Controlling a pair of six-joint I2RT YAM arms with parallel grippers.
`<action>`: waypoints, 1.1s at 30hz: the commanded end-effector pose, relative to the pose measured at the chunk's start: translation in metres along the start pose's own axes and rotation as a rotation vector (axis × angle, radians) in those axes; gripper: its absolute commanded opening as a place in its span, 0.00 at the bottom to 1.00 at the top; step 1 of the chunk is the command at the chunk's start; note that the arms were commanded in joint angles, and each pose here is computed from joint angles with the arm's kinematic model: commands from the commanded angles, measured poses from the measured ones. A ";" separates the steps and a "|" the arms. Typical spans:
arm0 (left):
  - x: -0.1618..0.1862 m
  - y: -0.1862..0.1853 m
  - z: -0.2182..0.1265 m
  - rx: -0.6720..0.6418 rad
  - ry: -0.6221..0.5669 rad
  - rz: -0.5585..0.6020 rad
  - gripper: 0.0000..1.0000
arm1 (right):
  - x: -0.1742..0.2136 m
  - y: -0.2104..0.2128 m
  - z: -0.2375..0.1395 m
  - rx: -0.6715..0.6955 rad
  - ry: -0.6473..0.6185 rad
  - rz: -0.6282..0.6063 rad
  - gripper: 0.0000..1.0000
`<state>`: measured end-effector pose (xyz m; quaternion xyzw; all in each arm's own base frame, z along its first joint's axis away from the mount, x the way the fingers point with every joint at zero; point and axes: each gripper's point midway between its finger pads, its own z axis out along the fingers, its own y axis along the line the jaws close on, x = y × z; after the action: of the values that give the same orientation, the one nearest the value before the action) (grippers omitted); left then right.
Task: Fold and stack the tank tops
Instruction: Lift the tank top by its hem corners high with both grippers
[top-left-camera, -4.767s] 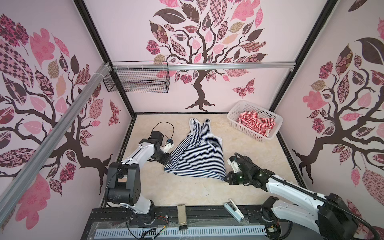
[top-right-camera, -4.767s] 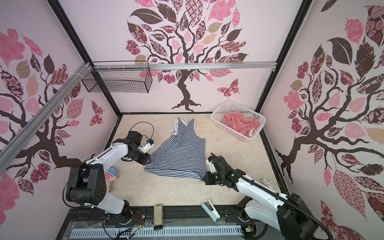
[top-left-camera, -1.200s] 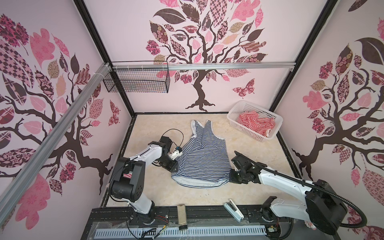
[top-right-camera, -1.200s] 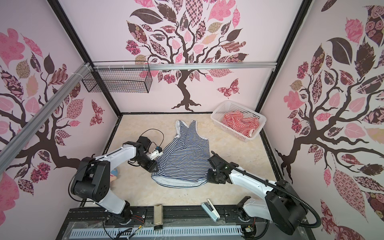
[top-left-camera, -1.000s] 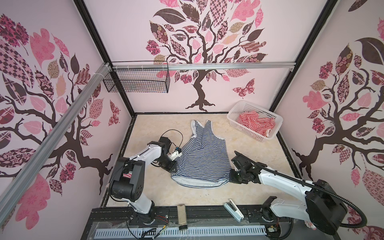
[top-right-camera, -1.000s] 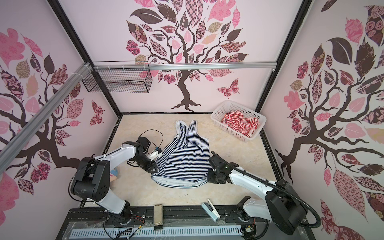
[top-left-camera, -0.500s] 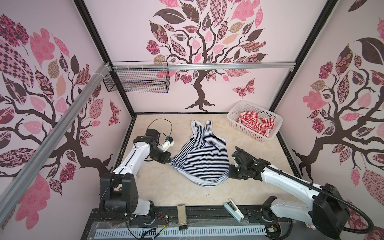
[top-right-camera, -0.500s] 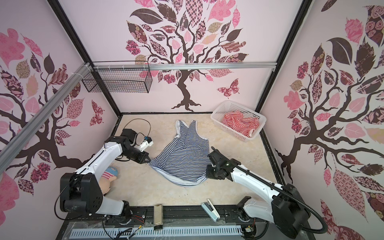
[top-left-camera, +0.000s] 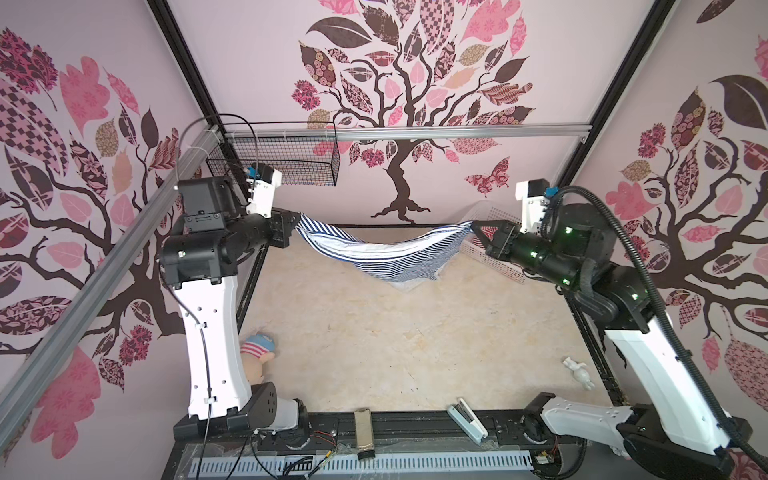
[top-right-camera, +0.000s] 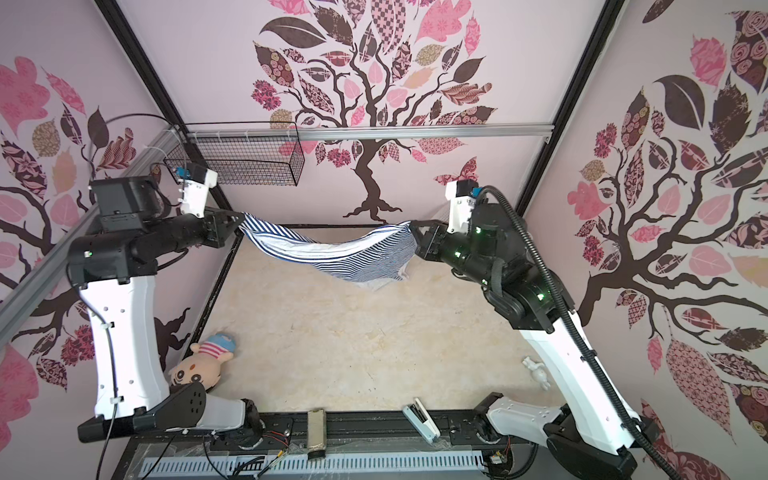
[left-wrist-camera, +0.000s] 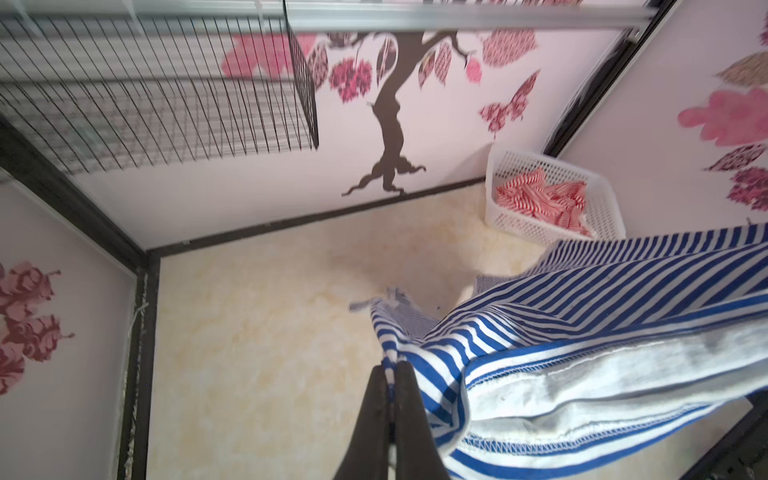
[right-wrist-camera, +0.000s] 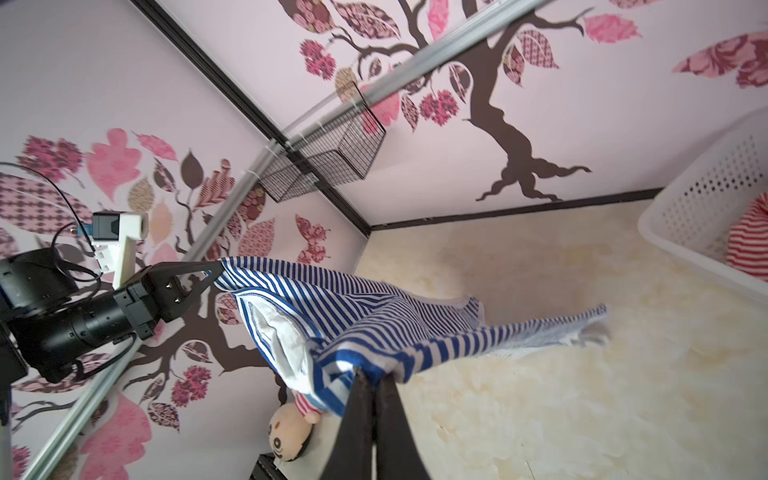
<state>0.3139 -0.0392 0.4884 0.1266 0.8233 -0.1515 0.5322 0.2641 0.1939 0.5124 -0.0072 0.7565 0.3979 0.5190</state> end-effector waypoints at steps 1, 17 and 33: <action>-0.016 -0.019 -0.043 -0.030 -0.096 -0.069 0.00 | -0.011 0.020 -0.016 -0.051 0.014 -0.029 0.00; -0.028 -0.070 -0.186 -0.220 -0.471 0.035 0.00 | -0.036 0.063 -0.102 -0.231 -0.087 -0.036 0.00; -0.007 0.073 0.096 -0.110 -0.063 -0.139 0.00 | -0.040 -0.073 0.139 0.004 0.141 0.001 0.00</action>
<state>0.3956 -0.0095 0.4204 0.0178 0.8536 -0.1548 0.4971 0.3871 0.2213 0.4545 -0.0241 0.8226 0.3625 0.4374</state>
